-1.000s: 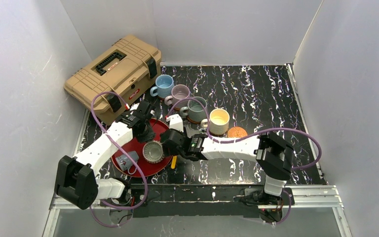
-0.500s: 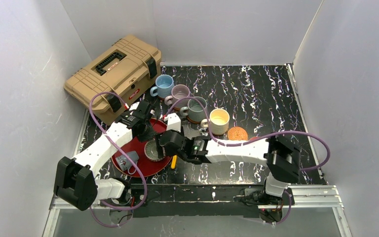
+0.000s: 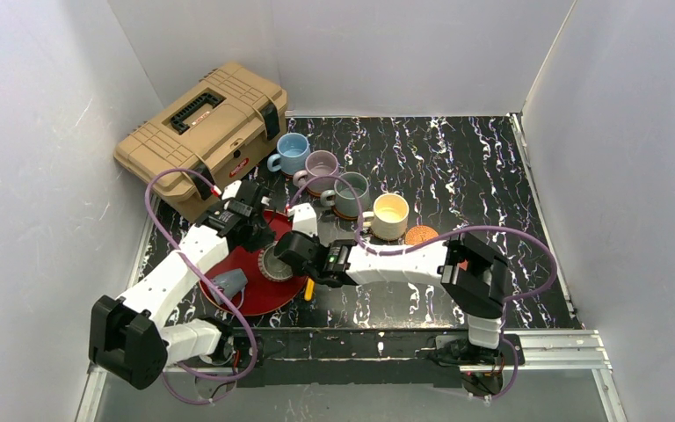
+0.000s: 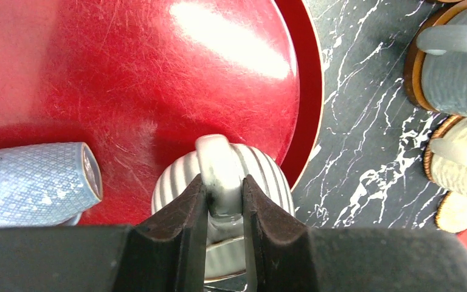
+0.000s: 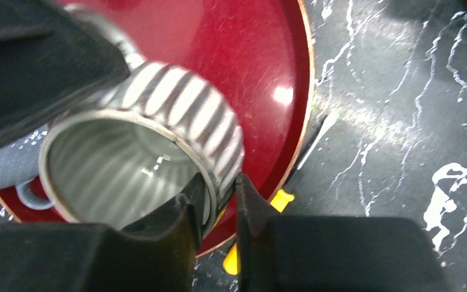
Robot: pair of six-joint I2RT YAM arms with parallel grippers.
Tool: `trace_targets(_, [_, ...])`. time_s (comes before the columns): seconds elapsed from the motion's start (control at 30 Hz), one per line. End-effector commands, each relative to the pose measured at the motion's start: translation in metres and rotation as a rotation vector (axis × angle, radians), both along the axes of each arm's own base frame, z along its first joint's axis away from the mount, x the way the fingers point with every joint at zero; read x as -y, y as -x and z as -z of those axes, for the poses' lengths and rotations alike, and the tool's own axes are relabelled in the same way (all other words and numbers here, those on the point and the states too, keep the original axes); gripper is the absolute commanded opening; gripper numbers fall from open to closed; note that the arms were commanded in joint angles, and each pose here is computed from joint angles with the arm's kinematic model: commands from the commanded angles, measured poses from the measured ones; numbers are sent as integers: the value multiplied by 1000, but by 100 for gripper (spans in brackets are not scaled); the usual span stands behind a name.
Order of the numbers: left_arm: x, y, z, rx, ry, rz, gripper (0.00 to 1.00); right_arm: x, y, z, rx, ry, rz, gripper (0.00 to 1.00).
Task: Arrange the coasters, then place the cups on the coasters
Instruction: Pick up the cup from the tray, then place the cup on the coaster.
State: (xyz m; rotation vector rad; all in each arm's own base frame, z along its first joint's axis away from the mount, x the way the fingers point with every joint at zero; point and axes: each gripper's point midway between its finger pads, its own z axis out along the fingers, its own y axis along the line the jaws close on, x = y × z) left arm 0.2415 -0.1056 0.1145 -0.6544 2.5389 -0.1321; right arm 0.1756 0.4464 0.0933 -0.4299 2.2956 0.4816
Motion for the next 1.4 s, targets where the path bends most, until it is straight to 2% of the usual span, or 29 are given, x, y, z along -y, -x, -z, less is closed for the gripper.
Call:
trace_targets(0.0, [-1, 5, -6, 24, 25, 13, 0, 5, -20, -12, 56, 23, 47, 15])
trace_targets(0.07, [2, 8, -8, 25, 35, 48, 0, 11, -25, -16, 70, 27, 63, 2])
trace_targets(0.13, [2, 10, -12, 37, 39, 86, 8, 17, -31, -20, 76, 26, 75, 1])
trace_targets(0.17, [2, 12, -15, 48, 39, 105, 15, 20, -34, -24, 80, 19, 78, 1])
trace_targets(0.27, [2, 17, -30, 103, 48, 169, 53, 27, -42, -34, 92, 7, 67, 1])
trace_targets(0.33, [2, 22, -41, 138, 51, 224, 71, 30, -47, -41, 98, 3, 44, 1])
trace_targets(0.4, [0, 27, -51, 164, 42, 267, 83, 35, -52, -46, 93, 8, 19, 1])
trace_targets(0.47, [-5, 33, -61, 184, 19, 308, 90, 45, -59, -46, 65, 13, -3, 1])
trace_targets(0.6, [-10, 43, -78, 217, -20, 410, 94, 62, -66, -56, 31, -2, -129, 1])
trace_targets(0.73, [2, 52, -88, 267, -22, 628, 93, 81, -57, -77, 19, 7, -323, 1])
trace_targets(0.83, [33, 70, -100, 322, 93, 877, 92, 101, -42, -90, -12, 38, -477, 1])
trace_targets(0.93, [71, 106, -112, 323, 328, 1121, 86, 121, -21, -97, -26, 96, -604, 1])
trace_targets(1.0, [76, 117, -113, 310, 382, 1181, 84, 132, -8, -101, -35, 112, -656, 1])
trace_targets(1.2, [81, 132, -117, 346, 413, 1306, 85, 149, 29, -111, -121, 86, -766, 1])
trace_targets(1.37, [103, 145, -124, 338, 549, 1414, 86, 147, 53, -114, -176, 80, -836, 1])
